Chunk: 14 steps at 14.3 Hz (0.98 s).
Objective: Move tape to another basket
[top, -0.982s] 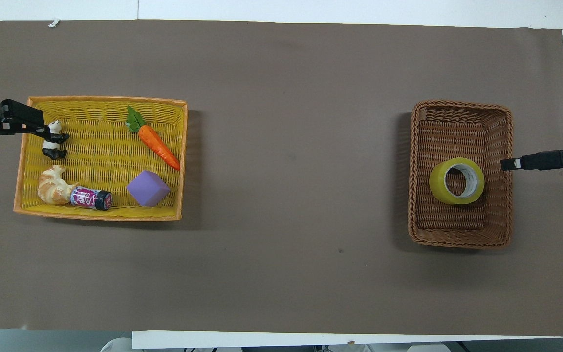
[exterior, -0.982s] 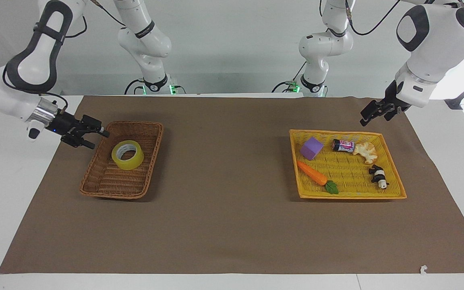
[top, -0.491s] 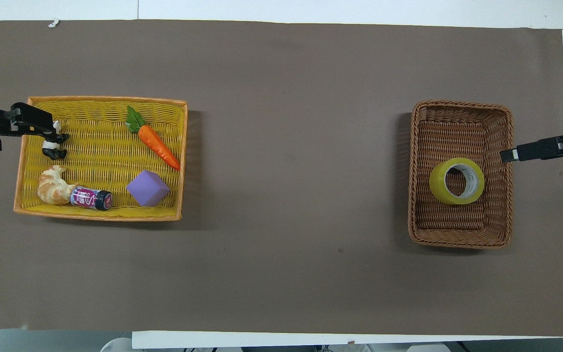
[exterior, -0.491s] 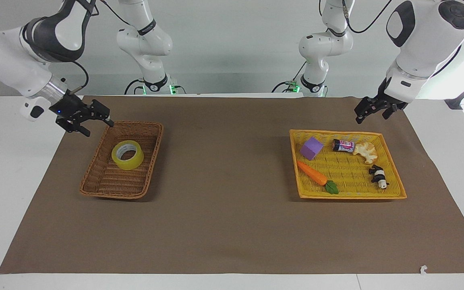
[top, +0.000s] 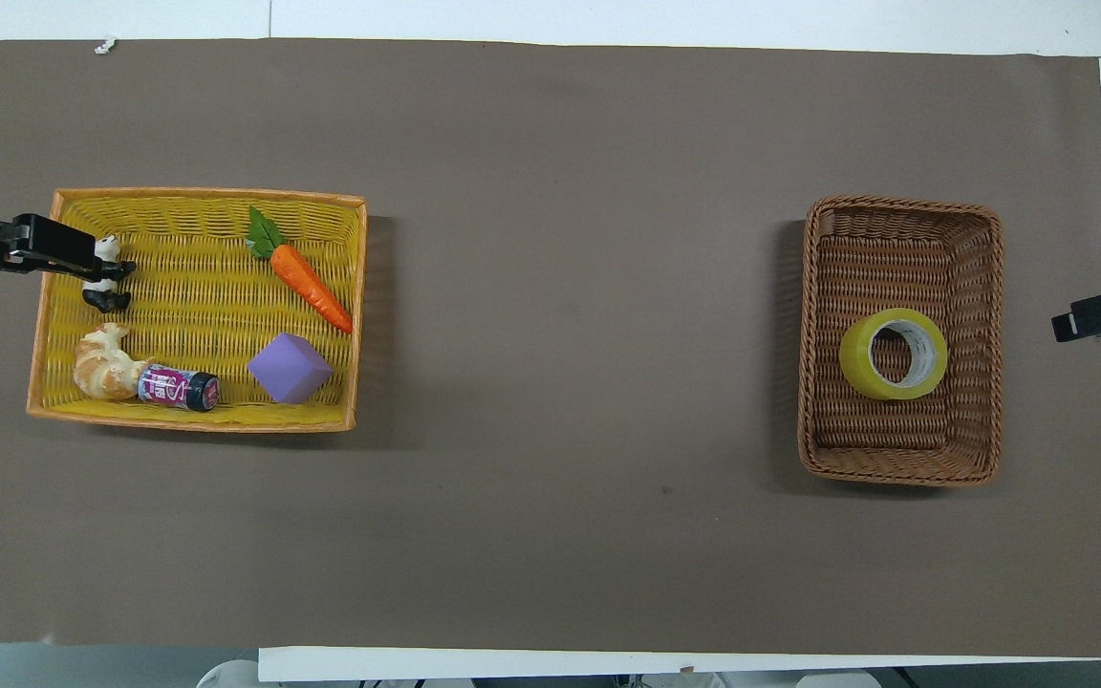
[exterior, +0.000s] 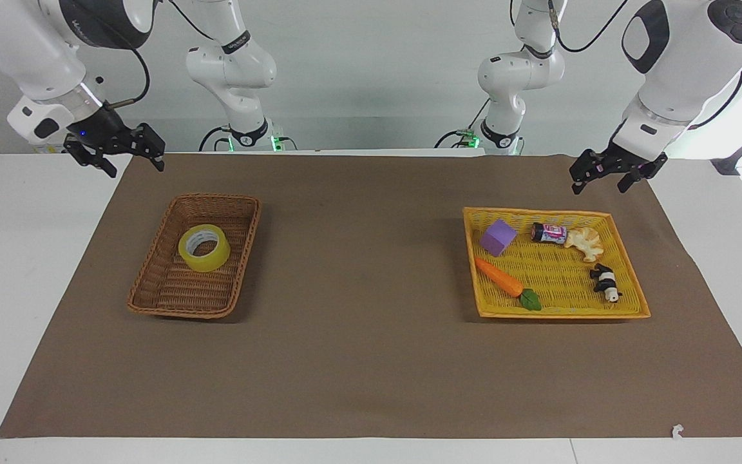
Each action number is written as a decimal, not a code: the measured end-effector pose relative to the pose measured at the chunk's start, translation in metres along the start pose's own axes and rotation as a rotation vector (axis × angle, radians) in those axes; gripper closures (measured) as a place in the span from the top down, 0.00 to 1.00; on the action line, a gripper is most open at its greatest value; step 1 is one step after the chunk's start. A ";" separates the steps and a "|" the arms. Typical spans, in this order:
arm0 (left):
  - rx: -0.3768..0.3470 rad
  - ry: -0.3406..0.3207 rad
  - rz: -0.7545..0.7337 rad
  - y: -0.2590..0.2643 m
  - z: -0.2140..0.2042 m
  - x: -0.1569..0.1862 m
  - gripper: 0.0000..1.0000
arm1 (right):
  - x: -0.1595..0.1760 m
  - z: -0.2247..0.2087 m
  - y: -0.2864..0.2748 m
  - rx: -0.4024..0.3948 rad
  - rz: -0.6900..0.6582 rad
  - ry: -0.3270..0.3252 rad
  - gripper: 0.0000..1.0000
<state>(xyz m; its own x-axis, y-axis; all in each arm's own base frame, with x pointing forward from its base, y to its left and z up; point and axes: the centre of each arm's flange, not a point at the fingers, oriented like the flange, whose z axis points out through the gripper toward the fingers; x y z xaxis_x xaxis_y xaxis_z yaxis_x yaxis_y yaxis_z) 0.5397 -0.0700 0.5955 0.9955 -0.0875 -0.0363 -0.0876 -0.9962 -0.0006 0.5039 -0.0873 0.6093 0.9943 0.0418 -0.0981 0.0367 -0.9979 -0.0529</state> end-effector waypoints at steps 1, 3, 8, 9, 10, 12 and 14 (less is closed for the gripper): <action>0.000 -0.001 0.005 0.000 0.001 0.000 1.00 | -0.004 -0.010 0.001 -0.014 0.023 -0.009 1.00; 0.000 -0.006 0.013 0.003 0.003 0.000 1.00 | -0.010 -0.021 0.002 -0.030 0.079 -0.027 1.00; 0.000 -0.008 0.012 0.002 0.004 0.000 1.00 | 0.000 0.001 0.009 -0.060 0.133 -0.091 1.00; 0.000 -0.008 0.015 0.003 0.004 0.000 1.00 | 0.003 0.004 0.008 -0.066 0.129 -0.097 1.00; 0.000 -0.008 0.017 0.004 0.004 0.000 1.00 | 0.006 0.006 0.005 -0.070 0.124 -0.100 1.00; 0.000 -0.009 0.017 0.005 0.004 -0.001 1.00 | 0.008 0.006 0.002 -0.074 0.120 -0.101 1.00; 0.000 -0.010 0.013 0.002 0.004 0.000 1.00 | 0.007 0.005 0.003 -0.075 0.121 -0.099 1.00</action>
<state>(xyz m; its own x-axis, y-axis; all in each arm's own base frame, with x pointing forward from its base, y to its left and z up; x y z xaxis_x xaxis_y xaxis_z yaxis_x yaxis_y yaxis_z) 0.5390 -0.0719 0.5914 0.9939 -0.1000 -0.0459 -0.1001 -0.9950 -0.0003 0.5109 -0.0895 0.6036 0.9774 -0.0781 -0.1966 -0.0719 -0.9967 0.0389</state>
